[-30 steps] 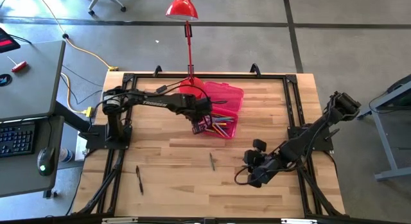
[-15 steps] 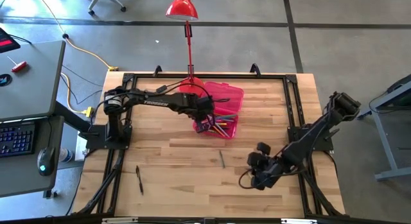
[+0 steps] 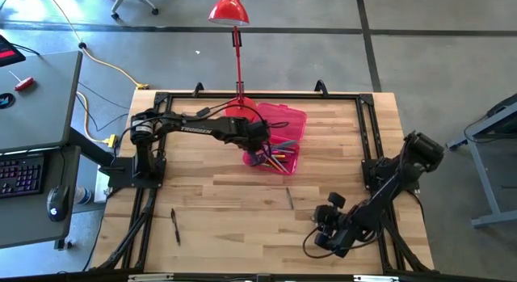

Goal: Pick & place school supplies into a supply box
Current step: Put the purple scissors into the pink supply box, then put the green crayon into the pink supply box

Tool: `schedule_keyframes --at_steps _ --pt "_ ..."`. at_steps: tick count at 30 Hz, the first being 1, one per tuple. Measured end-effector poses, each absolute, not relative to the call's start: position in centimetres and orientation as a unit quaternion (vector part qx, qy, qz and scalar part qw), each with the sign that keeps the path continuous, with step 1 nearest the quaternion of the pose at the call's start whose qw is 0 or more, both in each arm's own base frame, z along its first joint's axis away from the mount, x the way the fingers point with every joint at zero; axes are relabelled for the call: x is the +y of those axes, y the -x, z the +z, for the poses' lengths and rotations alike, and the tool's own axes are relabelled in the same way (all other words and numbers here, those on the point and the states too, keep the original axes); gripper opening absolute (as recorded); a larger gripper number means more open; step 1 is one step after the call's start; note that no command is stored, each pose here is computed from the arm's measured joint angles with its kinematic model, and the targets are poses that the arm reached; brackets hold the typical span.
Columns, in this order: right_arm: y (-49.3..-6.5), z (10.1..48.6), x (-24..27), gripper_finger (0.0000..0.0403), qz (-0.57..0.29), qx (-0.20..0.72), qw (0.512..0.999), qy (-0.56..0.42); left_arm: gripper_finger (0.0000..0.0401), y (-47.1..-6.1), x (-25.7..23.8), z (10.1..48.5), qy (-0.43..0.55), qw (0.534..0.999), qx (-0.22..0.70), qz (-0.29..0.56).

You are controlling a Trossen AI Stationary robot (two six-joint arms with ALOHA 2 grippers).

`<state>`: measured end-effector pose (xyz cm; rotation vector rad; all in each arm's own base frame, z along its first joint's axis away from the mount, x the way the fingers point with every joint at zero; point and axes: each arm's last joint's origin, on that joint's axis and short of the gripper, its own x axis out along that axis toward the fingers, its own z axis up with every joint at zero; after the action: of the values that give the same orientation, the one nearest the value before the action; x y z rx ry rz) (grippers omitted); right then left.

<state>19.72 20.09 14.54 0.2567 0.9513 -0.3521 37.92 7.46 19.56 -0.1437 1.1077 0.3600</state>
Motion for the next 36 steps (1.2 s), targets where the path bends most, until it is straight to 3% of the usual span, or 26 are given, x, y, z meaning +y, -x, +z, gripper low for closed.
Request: schedule_keyframes --at_steps 5,17,24,36 --pt "-19.8 14.1 20.2 0.0103 -0.174 0.459 0.862 -0.128 0.0089 -38.0 7.4 19.6 0.117 0.83 0.507 0.199" --pt "-19.8 14.1 20.3 0.0103 -0.174 0.464 0.856 -0.146 0.0132 -38.3 7.3 19.4 0.124 0.835 0.507 0.174" --pt "-19.9 13.9 20.4 0.0103 -0.183 0.455 0.855 -0.167 0.0131 -37.7 7.1 21.8 0.14 0.853 0.48 0.15" --pt "-20.3 10.9 20.7 0.0096 -0.21 0.471 0.848 -0.124 0.0122 -35.3 6.4 27.7 0.157 0.892 0.409 0.112"
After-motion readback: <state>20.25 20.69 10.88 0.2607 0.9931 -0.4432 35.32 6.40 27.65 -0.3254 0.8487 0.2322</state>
